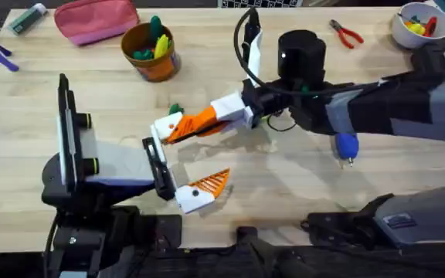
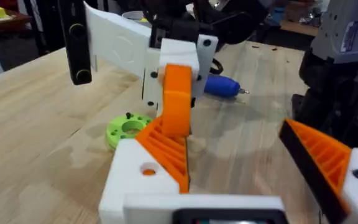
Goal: Pick up the gripper from the table and insert it into the empty holder that is missing its gripper. Then pick up a screw, insert it into the mounting hole, and use the screwdriver to tighten it. Finally, clean up the table by picking up the vegetable and placing it into the bucket.
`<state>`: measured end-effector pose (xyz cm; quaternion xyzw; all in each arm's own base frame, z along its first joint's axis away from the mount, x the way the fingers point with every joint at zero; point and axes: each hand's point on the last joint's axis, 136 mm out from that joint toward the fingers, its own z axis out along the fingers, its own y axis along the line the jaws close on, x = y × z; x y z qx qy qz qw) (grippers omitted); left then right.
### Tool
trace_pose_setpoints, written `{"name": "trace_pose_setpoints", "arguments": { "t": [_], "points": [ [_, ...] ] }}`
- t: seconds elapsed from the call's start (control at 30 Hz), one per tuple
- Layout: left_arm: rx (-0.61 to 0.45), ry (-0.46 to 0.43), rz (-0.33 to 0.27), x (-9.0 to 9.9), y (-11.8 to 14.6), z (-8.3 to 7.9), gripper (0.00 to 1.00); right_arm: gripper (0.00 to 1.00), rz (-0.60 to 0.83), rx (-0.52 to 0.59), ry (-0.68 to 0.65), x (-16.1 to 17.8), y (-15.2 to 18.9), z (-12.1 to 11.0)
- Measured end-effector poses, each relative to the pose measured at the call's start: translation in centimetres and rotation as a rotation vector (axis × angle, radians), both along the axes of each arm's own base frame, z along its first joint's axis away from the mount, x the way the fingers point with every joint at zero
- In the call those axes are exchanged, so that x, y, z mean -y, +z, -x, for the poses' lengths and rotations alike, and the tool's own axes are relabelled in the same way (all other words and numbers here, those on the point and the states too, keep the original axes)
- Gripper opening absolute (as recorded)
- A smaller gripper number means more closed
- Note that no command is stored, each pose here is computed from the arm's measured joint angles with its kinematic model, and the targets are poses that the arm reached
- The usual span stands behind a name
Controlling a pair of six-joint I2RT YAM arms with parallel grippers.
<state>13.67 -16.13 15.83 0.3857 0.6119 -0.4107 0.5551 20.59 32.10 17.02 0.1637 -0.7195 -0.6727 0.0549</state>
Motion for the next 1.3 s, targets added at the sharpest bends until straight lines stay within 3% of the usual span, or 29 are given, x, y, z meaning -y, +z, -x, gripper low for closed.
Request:
{"name": "trace_pose_setpoints", "arguments": {
  "t": [1.3],
  "points": [
    [0.000, 0.008, 0.000, -0.08, 0.00, -0.14, 0.985, 0.029, 0.015, 0.011, -0.034, -0.85, -0.11, -0.27]
  ]
}}
